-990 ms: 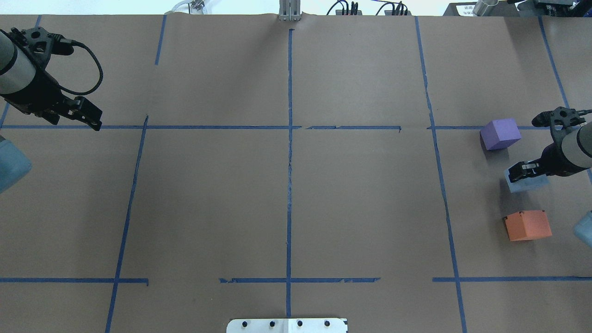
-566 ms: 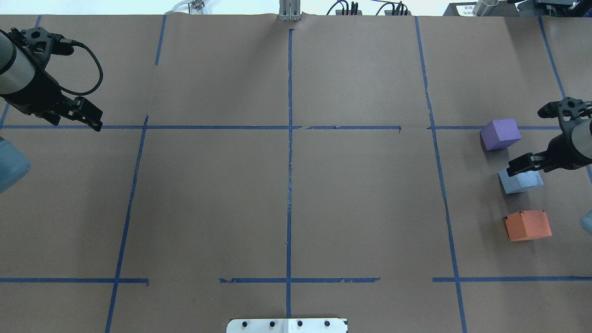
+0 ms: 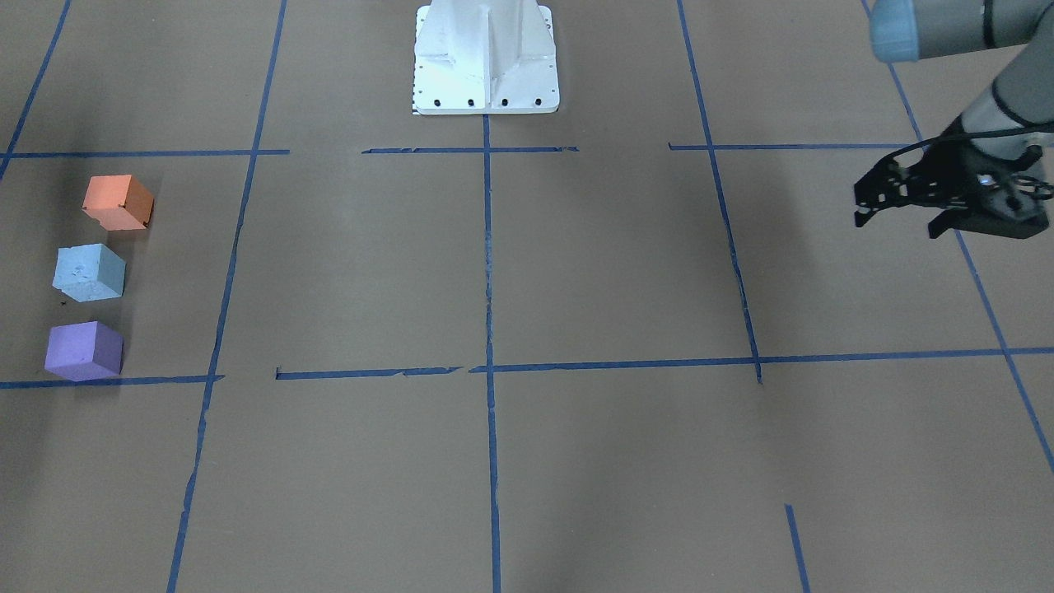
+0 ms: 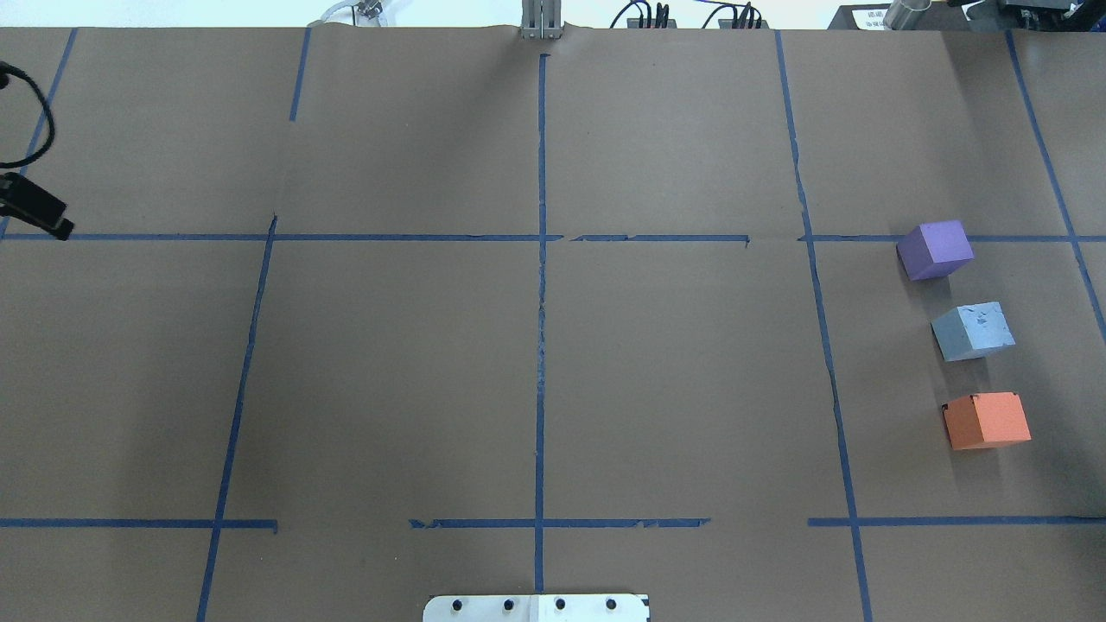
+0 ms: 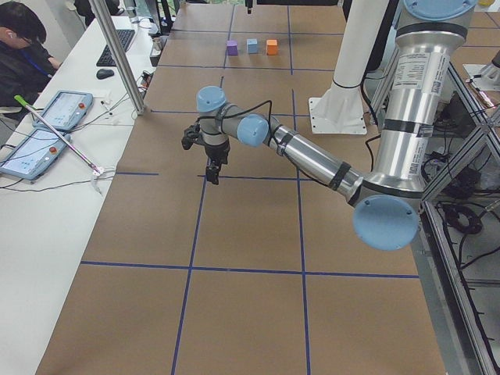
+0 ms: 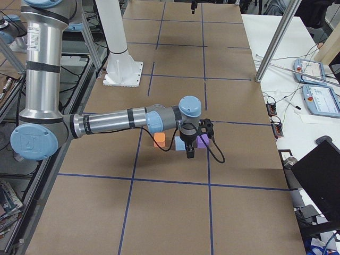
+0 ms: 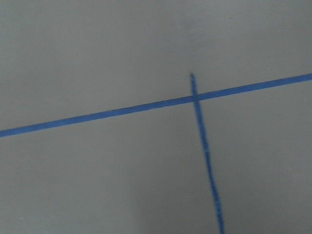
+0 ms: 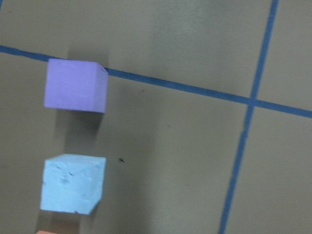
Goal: Place blue block between orange and purple blocks
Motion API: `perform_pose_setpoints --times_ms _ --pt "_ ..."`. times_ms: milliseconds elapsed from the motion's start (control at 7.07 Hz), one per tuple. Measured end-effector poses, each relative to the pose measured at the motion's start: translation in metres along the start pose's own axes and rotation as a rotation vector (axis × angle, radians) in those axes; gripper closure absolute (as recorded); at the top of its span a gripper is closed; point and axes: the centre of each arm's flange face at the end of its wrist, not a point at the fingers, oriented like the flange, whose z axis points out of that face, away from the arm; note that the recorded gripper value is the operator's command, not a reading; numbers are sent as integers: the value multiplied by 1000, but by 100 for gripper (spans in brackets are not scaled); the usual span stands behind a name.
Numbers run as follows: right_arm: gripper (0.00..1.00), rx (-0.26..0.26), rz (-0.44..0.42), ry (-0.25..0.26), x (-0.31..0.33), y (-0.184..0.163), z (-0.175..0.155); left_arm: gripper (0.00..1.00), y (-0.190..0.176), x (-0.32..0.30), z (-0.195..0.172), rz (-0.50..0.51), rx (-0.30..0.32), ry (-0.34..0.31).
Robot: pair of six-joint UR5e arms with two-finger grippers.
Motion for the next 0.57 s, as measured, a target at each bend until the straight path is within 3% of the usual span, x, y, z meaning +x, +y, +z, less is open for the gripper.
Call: perform_pose_setpoints --times_ms 283,566 --pt "0 -34 0 2 41 26 -18 0 68 -122 -9 -4 -17 -26" --pt "0 -49 23 2 50 38 -16 0 142 -188 -7 -75 -15 39"
